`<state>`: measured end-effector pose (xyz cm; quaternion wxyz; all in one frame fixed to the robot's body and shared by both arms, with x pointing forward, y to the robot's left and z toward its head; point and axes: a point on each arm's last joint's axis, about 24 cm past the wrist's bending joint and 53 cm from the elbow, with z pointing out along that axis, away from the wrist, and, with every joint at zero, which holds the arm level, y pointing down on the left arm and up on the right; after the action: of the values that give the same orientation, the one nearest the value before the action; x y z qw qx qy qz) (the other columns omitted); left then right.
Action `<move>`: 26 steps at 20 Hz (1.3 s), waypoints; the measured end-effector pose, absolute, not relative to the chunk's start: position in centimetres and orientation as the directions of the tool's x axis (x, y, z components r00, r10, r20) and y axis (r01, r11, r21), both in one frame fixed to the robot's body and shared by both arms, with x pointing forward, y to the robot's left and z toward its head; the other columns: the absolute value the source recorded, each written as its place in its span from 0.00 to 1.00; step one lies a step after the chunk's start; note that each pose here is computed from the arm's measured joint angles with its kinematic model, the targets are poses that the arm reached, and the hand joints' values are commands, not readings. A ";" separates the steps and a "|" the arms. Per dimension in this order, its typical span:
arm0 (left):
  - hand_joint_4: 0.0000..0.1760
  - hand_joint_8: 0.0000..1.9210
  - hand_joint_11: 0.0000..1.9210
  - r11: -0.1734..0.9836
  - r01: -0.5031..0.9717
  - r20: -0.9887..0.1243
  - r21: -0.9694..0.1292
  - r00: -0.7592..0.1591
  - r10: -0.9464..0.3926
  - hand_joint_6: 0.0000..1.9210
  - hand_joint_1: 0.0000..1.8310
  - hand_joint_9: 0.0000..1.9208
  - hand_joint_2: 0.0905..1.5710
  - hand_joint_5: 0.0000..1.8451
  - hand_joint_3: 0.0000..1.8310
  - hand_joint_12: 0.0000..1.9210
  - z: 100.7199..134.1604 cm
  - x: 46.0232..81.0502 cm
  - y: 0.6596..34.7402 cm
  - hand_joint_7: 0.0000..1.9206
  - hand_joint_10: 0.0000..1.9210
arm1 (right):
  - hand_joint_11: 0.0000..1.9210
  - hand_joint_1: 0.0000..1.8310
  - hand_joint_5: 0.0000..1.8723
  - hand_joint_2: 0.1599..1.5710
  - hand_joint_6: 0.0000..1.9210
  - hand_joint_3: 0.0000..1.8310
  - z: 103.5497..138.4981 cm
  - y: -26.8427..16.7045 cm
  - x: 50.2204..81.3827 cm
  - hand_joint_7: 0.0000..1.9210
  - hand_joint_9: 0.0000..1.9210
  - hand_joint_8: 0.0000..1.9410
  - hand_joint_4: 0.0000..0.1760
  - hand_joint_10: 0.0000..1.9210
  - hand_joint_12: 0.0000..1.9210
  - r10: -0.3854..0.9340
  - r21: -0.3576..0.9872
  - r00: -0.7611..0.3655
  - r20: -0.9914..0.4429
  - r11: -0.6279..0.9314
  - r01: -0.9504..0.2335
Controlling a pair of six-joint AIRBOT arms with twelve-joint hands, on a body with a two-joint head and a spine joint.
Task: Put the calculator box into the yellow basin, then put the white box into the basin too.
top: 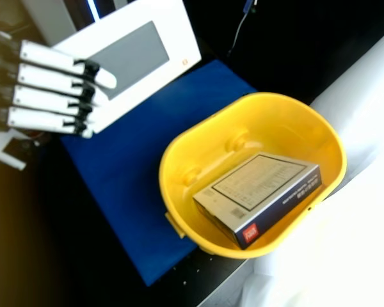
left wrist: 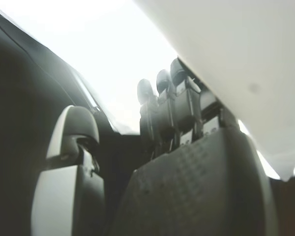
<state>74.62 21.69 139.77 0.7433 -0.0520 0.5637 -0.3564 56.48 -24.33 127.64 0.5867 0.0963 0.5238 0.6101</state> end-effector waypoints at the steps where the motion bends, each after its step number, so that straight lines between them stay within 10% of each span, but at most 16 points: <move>1: 0.00 0.00 0.00 0.739 0.468 -0.800 -0.484 0.106 -0.591 0.00 0.37 0.13 0.77 0.22 0.00 0.68 139.6 74.7 21.8 0.18 0.10 | 0.47 0.76 0.57 0.64 0.40 0.00 128.1 -24.6 56.7 0.54 0.53 0.44 0.00 0.57 0.64 0.821 0.743 -0.280 -0.497 0.237 -0.626; 9: 0.00 0.00 0.00 0.736 0.467 -0.807 -0.490 0.075 -0.585 0.00 0.38 0.10 0.79 0.19 0.01 0.82 138.4 75.7 20.2 0.16 0.19 | 0.47 0.76 0.59 0.65 0.37 0.00 129.8 -27.4 58.4 0.51 0.52 0.47 0.00 0.59 0.64 0.839 0.704 -0.179 -0.514 0.293 -0.647; 17: 0.00 0.00 0.00 0.724 0.480 -0.807 -0.495 0.055 -0.588 0.00 0.38 0.12 0.78 0.20 0.00 0.74 137.9 76.4 18.3 0.15 0.12 | 0.47 0.76 0.59 0.65 0.37 0.00 131.8 -29.7 61.1 0.52 0.52 0.47 0.00 0.59 0.64 0.847 0.669 -0.070 -0.527 0.363 -0.649; 22: 0.00 0.01 0.00 0.727 0.473 -0.811 -0.497 0.046 -0.584 0.01 0.47 0.04 0.73 0.33 0.00 0.87 137.3 76.4 18.4 0.20 0.49 | 0.47 0.76 0.56 0.64 0.41 0.00 131.4 -25.6 66.1 0.54 0.53 0.44 0.00 0.57 0.64 0.873 0.704 -0.124 -0.473 0.289 -0.649; 26: 0.00 0.00 0.00 0.734 0.451 -0.807 -0.509 0.048 -0.589 0.00 0.43 0.02 0.74 0.26 0.00 0.79 137.0 76.6 19.7 0.16 0.41 | 0.47 0.76 0.56 0.64 0.41 0.00 129.2 -25.3 67.7 0.54 0.53 0.44 0.00 0.57 0.64 0.854 0.750 -0.155 -0.497 0.333 -0.572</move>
<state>76.59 19.73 137.00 0.7215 -0.0586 0.5884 -0.3603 67.66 -25.28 129.21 0.6351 0.1376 0.5127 0.5611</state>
